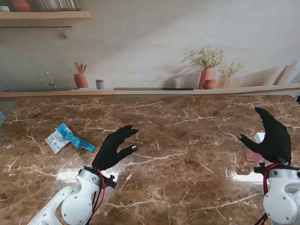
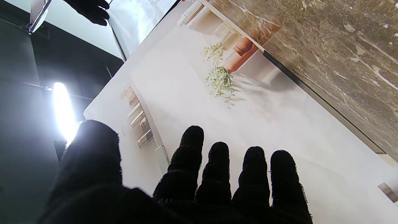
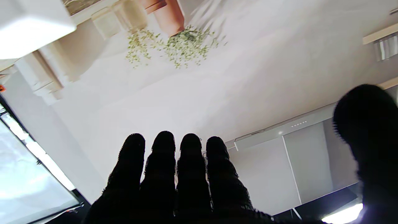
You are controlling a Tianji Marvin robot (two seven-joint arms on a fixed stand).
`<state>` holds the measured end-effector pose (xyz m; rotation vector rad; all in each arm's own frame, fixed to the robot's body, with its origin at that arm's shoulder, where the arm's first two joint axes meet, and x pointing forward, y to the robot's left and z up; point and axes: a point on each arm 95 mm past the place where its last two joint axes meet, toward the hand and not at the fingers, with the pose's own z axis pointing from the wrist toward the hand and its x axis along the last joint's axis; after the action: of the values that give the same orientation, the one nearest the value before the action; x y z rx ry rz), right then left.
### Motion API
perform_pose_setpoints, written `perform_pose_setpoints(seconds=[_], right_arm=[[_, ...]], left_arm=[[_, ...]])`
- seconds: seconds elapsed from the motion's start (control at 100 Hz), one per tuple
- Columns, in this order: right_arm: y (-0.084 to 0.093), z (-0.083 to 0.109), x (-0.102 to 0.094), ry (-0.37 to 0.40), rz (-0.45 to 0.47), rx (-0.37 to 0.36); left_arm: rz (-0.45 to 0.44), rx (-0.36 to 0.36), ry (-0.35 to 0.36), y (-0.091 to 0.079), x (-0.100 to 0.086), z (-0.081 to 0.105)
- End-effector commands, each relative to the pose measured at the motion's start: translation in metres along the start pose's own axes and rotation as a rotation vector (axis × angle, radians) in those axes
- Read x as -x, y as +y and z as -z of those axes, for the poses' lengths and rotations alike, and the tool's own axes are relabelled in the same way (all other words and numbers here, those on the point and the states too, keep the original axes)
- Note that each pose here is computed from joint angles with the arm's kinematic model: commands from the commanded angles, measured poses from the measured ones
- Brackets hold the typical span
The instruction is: Fill the seasoning bottle
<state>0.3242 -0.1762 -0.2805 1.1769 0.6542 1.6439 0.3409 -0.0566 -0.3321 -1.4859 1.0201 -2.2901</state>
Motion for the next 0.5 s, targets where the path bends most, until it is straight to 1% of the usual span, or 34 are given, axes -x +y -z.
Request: perform_pose_setpoints(seconds=[0.0, 0.11, 0.35, 0.41, 0.49], right_arm=[[-0.002, 0.006, 0.011, -0.041, -0.002, 0.003], [0.001, 0.007, 0.02, -0.071, 0.017, 0.031], [-0.001, 0.011, 0.04, -0.154, 0.049, 0.033], [-0.002, 0.011, 0.045, -0.176, 0.039, 0.025], [-0.006, 0.014, 0.051, -0.209, 0.034, -0.008]], left_arm=[[0.001, 0.003, -0.008, 0.002, 0.003, 0.002], [0.004, -0.002, -0.01, 0.001, 0.005, 0.002], [0.01, -0.007, -0.019, -0.001, 0.011, 0.001], [0.011, -0.008, -0.02, -0.002, 0.013, 0.0], [0.014, -0.012, -0.022, -0.001, 0.015, -0.001]])
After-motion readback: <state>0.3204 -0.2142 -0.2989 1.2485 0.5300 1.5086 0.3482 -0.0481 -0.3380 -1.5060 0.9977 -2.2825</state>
